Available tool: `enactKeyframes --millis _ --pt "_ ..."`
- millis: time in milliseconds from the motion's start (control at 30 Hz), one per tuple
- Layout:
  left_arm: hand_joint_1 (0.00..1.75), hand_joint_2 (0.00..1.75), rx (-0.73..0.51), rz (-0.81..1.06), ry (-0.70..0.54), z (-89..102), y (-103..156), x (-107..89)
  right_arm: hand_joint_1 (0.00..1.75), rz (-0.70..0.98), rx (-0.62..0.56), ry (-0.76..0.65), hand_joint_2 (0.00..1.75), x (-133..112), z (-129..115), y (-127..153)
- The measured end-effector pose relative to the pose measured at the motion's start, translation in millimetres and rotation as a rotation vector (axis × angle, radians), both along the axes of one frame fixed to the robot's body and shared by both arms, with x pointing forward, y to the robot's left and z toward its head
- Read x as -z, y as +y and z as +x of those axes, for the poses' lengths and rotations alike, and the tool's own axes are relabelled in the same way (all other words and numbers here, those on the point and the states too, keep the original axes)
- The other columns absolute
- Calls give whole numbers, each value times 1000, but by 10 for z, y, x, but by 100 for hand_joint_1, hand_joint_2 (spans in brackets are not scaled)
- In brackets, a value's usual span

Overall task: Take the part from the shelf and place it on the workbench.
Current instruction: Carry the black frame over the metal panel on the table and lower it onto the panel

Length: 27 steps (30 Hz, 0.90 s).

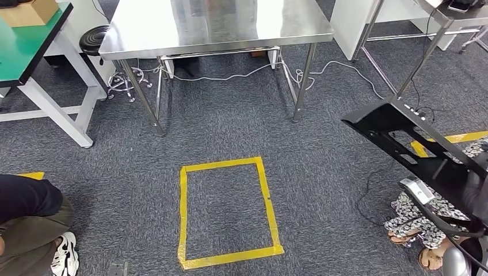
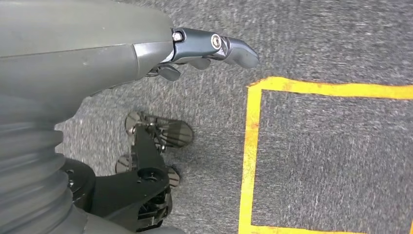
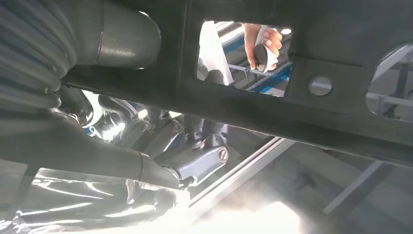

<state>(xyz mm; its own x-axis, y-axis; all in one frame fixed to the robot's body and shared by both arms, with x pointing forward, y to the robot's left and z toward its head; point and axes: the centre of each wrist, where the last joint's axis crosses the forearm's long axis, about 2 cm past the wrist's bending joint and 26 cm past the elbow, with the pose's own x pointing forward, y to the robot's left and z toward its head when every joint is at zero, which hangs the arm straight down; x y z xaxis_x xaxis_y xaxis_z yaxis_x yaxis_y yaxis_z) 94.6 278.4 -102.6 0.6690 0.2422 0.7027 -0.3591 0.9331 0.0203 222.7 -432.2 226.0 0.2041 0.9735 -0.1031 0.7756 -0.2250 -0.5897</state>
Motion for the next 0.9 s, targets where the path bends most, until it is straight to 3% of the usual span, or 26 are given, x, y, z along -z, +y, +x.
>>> enactKeyframes --millis 267,900 --pt "0 175 3 -7 5 -66 2 14 175 20 -15 -10 175 -12 50 40" --pt "0 175 8 7 8 -13 31 3 175 44 -72 41 175 37 14 68"
